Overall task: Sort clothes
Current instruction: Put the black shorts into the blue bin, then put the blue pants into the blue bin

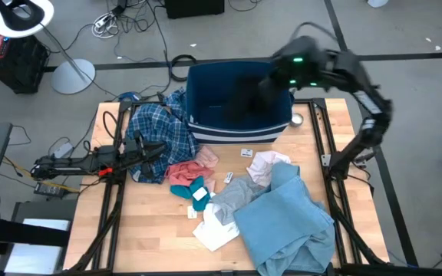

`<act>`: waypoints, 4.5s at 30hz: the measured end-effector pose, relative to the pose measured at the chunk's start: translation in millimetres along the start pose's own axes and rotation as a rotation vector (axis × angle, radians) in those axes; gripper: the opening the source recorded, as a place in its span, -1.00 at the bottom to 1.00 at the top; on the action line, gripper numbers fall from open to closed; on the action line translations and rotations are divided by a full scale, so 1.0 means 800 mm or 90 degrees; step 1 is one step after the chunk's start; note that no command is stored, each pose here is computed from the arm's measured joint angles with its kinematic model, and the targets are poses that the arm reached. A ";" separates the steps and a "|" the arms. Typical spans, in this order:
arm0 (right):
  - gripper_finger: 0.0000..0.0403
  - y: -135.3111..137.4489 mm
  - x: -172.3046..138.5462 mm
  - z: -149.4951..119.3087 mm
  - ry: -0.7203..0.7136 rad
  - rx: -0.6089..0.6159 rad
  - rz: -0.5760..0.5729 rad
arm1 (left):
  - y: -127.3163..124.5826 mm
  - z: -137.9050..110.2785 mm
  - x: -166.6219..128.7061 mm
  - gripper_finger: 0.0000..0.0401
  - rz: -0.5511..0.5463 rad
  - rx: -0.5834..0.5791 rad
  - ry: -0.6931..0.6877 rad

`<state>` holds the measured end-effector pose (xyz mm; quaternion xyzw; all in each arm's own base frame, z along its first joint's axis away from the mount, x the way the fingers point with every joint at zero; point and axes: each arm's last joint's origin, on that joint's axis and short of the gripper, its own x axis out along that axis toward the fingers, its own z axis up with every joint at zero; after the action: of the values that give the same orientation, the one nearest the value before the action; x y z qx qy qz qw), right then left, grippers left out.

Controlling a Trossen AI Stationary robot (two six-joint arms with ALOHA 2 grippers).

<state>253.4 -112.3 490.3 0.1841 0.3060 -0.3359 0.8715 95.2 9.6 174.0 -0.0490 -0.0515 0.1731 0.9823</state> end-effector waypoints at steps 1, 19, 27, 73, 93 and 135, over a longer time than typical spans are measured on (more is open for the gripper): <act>-1.00 0.000 0.018 0.000 0.033 0.001 -0.005 | 0.000 0.000 0.000 -0.46 0.000 0.000 0.000; -1.00 -0.001 0.301 -0.048 0.384 0.019 -0.084 | 0.000 0.000 0.000 -0.46 0.000 0.000 0.000; -1.00 0.001 0.376 -0.079 0.436 0.039 -0.084 | 0.000 0.000 0.000 -0.46 0.000 0.000 0.000; -0.06 0.001 0.019 -0.008 0.062 0.037 -0.039 | 0.000 0.000 0.000 -0.46 0.000 0.000 0.000; 0.19 0.093 -0.130 -0.106 0.013 0.004 0.087 | 0.000 0.000 0.000 -0.46 0.000 0.000 0.000; 0.48 0.134 -0.057 -0.316 0.416 -0.149 0.094 | 0.000 0.000 0.000 -0.46 0.000 0.000 0.000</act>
<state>197.8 118.2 344.4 0.2025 0.5910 -0.1582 0.7647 95.2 9.6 174.0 -0.0490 -0.0514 0.1731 0.9823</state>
